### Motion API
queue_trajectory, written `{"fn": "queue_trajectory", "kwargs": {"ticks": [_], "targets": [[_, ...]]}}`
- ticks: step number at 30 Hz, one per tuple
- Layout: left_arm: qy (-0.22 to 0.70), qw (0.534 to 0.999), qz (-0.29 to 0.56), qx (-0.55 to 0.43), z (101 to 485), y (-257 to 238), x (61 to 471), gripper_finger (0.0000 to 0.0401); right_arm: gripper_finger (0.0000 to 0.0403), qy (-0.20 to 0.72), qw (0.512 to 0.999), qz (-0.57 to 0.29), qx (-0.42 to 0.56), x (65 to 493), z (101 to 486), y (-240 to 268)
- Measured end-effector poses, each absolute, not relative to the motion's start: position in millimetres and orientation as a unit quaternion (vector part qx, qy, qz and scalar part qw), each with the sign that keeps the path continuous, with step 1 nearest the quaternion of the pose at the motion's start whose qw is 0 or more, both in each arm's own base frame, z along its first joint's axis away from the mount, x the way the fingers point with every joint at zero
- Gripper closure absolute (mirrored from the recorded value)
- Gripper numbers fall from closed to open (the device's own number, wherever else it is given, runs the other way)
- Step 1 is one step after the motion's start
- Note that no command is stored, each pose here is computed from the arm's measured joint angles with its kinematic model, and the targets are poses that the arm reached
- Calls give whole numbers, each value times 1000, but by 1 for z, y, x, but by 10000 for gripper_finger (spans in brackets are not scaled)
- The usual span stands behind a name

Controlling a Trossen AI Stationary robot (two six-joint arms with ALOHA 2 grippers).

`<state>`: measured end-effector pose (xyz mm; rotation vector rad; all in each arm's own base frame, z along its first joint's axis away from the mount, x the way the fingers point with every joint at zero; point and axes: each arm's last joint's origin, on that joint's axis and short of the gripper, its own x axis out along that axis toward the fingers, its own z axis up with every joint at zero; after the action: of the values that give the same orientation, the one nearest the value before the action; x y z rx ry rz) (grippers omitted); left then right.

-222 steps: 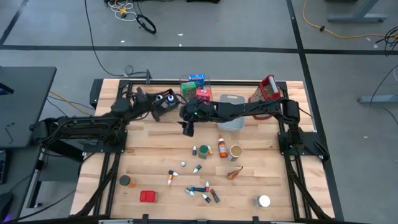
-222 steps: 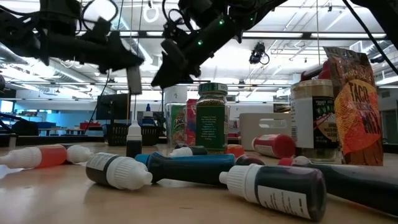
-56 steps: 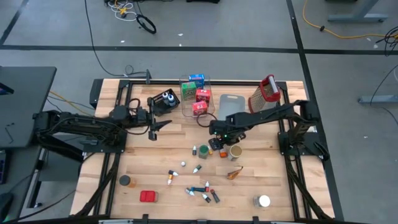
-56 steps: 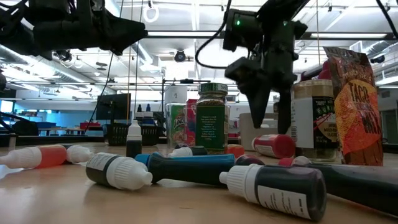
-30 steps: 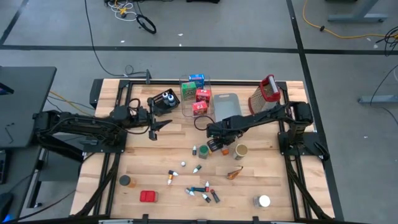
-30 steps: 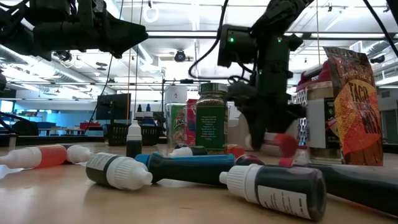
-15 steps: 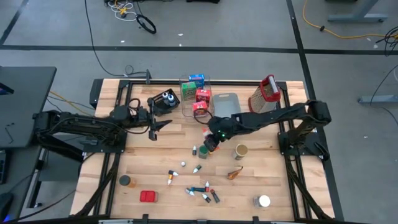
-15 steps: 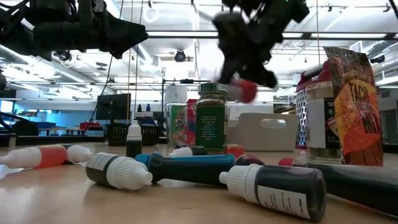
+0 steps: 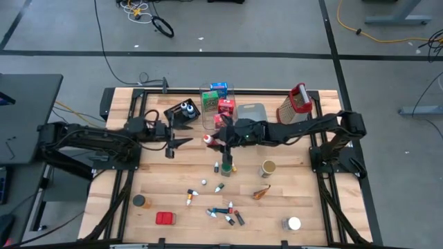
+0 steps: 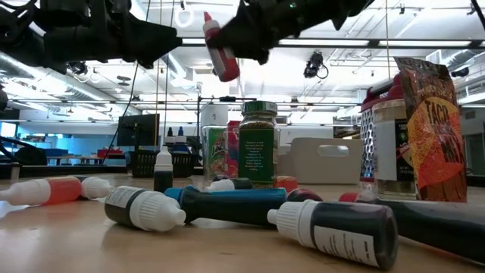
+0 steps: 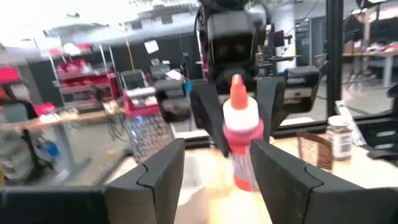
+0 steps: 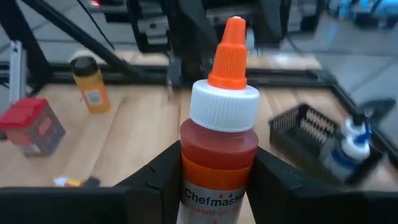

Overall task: Pick & Place Kitchen Items
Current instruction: Put the large orange food coloring bottle into the black bin

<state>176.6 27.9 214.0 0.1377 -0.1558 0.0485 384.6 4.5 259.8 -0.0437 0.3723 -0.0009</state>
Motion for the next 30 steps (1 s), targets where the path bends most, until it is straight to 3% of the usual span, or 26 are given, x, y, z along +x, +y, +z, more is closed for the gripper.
{"fn": "queue_trajectory", "kwargs": {"ticks": [12, 19, 30], "targets": [[-43, 998, -31, 46, 227, 34, 230, 158, 252, 184, 981, 8, -62, 387, 256, 3], [-31, 998, -55, 25, 229, 35, 255, 162, 252, 196, 979, 10, -57, 386, 254, 2], [-36, 998, -53, 16, 234, 34, 257, 186, 252, 186, 981, 9, -57, 387, 256, 2]]}}
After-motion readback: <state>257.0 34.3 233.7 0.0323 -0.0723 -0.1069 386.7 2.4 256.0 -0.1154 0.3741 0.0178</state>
